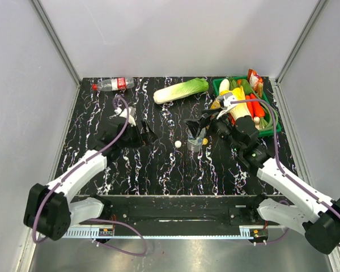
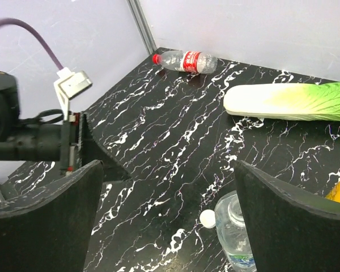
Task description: Unscrew the bottle caps
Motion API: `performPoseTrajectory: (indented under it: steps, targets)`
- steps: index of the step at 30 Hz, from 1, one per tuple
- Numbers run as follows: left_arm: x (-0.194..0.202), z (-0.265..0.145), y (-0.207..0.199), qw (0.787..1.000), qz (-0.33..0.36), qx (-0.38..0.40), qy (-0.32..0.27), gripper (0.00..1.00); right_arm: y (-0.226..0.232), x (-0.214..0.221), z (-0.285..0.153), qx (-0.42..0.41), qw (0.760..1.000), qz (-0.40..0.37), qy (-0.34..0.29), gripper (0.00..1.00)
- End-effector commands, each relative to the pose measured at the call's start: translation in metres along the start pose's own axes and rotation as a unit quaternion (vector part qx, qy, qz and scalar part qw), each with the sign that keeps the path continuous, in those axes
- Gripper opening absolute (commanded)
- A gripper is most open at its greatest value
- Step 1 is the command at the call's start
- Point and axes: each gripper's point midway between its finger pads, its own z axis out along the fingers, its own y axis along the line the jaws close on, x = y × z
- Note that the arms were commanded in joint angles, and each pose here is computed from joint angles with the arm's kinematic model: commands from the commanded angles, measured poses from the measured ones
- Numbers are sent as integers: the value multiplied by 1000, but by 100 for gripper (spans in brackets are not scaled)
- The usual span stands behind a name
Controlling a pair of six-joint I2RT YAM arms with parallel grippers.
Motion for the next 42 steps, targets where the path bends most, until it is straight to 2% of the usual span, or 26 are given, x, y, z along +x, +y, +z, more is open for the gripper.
performPoseTrajectory:
  steps: [1,7,15,23,35,39,42]
  targets:
    - [-30,14,5,994,-78,63,-35,99,14,-18,-8,-24,999,8,-20,100]
    - [-74,33,75,975,-200,32,-87,99,9,-22,-11,-8,1000,-11,-22,100]
    - [-125,78,146,945,-304,-4,-118,99,5,-24,-10,4,1000,-15,-15,100]
    - [-182,96,201,918,-344,-64,-187,99,3,-32,-14,12,999,-26,-19,100]
    - [-256,98,265,849,-396,-155,-313,99,2,-30,-11,14,1000,-24,-13,100]
    - [-270,119,277,844,-409,-161,-309,99,2,-29,-10,12,1000,-24,-10,100]
    - [-276,132,289,832,-427,-162,-315,99,2,-28,-9,12,1000,-27,-9,100]
